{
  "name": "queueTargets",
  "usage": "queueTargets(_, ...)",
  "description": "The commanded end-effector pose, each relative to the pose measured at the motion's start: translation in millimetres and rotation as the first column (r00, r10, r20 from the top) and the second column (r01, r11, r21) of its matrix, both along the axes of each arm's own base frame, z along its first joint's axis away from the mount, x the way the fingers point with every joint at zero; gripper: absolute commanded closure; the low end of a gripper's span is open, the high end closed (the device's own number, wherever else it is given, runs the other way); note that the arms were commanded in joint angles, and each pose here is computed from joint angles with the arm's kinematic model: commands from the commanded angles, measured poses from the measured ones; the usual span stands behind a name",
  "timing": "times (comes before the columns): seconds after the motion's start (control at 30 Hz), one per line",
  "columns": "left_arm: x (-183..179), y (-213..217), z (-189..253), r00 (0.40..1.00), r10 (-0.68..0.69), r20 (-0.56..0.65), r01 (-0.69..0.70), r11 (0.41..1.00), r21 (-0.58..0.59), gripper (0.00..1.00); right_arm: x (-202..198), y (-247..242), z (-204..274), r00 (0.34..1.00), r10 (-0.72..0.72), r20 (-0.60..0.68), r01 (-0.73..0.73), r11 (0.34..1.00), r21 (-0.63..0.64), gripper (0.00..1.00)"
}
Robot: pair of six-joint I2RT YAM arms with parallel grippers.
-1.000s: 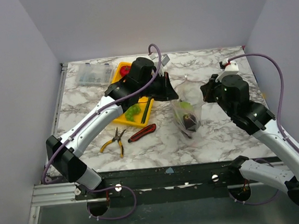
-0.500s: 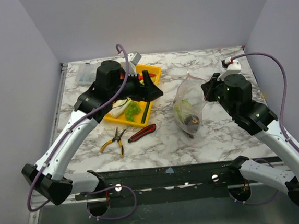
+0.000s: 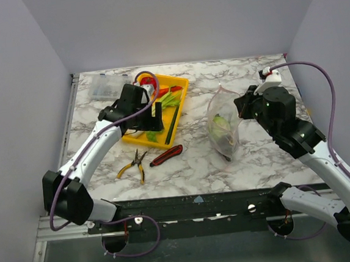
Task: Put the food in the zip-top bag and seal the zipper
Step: Pick up the fake vegetable from the bin.
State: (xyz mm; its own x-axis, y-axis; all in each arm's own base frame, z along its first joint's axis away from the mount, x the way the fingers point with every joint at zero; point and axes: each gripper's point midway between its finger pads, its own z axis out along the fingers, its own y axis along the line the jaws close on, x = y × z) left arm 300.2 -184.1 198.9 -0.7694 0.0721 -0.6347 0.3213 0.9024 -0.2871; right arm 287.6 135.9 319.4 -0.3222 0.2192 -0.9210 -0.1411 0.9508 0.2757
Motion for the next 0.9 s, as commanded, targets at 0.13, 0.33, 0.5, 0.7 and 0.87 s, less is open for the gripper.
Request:
queueTargets(0.13,60,-15,-12,0.997,0.073,-0.021,-0.073,0.997,0.016,0.26,-3,5,20,0.997,0.044,0.06,-0.045,0.999,0.018,0.99)
queueTargets(0.33,106,-52,-29,0.992,0.064,-0.108,-0.07,0.996,-0.057,0.4,-3,4,21,0.997,0.049,0.056,-0.05,0.999,0.006,0.99)
queueTargets(0.5,124,-65,-55,0.98,0.091,-0.175,-0.104,0.992,-0.072,0.59,-2,3,24,0.998,0.044,0.043,-0.044,0.999,-0.019,1.0)
queueTargets(0.7,126,-66,-89,0.968,0.065,-0.243,-0.071,0.997,-0.018,0.7,5,1,20,1.0,0.021,-0.001,-0.021,0.998,-0.066,1.0)
queueTargets(0.87,123,-70,-114,0.948,0.03,-0.318,-0.024,0.999,0.023,0.75,8,0,22,1.0,-0.005,-0.022,0.004,0.998,-0.061,0.99)
